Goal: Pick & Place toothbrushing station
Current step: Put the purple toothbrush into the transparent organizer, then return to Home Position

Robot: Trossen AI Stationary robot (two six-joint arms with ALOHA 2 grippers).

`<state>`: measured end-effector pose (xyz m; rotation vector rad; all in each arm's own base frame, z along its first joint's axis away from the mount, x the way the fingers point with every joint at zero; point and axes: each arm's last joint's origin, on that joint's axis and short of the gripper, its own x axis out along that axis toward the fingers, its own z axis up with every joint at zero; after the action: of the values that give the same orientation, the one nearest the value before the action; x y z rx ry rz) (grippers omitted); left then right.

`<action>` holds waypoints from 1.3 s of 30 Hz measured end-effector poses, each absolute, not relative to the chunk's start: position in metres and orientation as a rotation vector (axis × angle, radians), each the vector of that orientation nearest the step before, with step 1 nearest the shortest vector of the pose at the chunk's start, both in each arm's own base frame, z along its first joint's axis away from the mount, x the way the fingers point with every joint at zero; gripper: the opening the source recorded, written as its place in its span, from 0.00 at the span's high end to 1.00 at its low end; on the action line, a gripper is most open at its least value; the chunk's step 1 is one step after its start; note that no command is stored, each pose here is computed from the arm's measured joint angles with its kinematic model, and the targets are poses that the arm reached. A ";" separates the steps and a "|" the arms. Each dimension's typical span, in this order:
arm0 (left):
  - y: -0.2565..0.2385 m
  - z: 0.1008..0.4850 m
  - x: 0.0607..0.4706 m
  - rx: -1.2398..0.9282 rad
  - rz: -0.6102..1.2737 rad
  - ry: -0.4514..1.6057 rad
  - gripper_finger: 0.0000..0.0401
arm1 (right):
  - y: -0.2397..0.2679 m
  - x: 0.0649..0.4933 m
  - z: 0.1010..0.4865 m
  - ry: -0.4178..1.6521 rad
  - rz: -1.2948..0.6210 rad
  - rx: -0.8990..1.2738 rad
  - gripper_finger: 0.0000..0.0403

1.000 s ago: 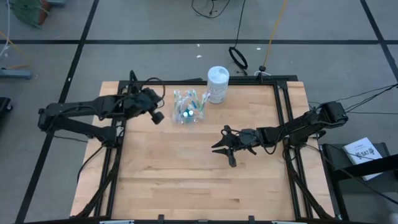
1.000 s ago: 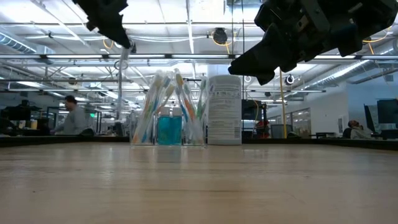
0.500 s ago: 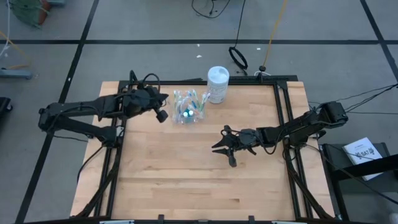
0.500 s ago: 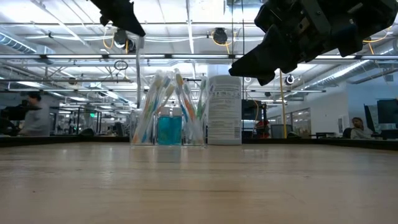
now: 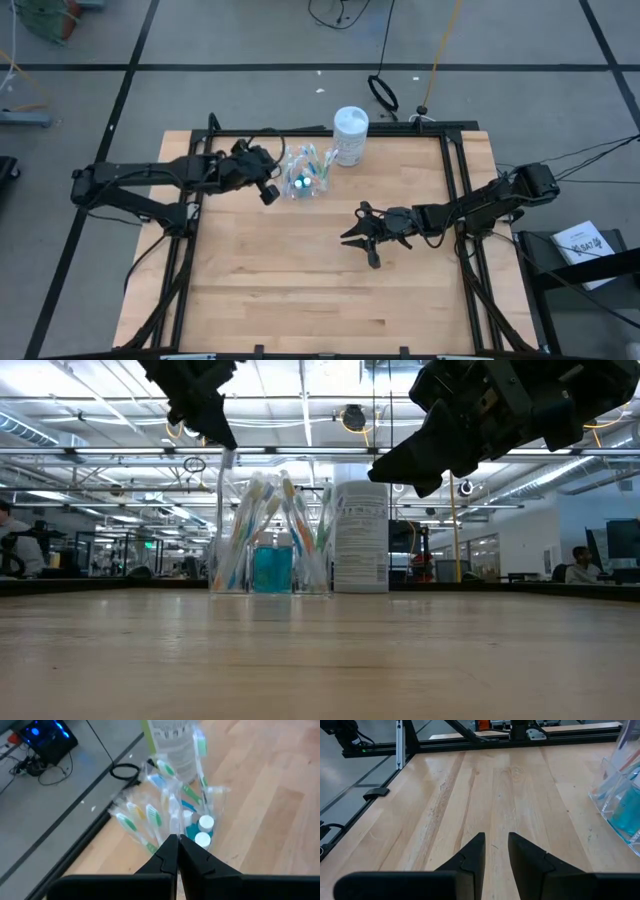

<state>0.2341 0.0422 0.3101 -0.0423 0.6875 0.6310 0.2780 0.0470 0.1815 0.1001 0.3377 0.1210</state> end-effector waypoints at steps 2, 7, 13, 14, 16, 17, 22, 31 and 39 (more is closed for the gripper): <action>0.043 0.305 0.239 -0.036 0.631 0.711 0.96 | 0.047 0.278 0.181 0.338 0.121 0.100 0.81; 0.045 0.294 0.248 0.015 0.618 0.773 0.91 | 0.047 0.278 0.182 0.338 0.121 0.100 0.81; 0.048 0.287 0.252 -0.003 0.635 0.798 0.81 | 0.047 0.278 0.182 0.337 0.121 0.100 0.81; 0.048 0.288 0.252 -0.003 0.636 0.796 0.79 | 0.047 0.278 0.182 0.337 0.121 0.100 0.81; 0.048 0.288 0.252 -0.004 0.636 0.796 0.75 | 0.047 0.278 0.182 0.337 0.121 0.100 0.81; 0.048 0.288 0.252 -0.004 0.636 0.795 0.72 | 0.047 0.278 0.182 0.335 0.122 0.098 0.81; 0.047 0.291 0.251 -0.026 0.640 0.768 0.64 | 0.047 0.278 0.182 0.329 0.133 0.027 0.81; 0.037 0.316 0.234 -0.041 0.605 0.639 0.62 | 0.047 0.278 0.181 0.329 0.141 -0.042 0.81; 0.031 0.344 0.197 -0.135 0.611 0.499 0.62 | 0.046 0.277 0.179 0.358 0.136 -0.034 0.81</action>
<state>0.1972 0.0307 0.3436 -0.1350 0.4989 0.6113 0.2770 0.0465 0.1789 -0.0337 0.3578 0.1360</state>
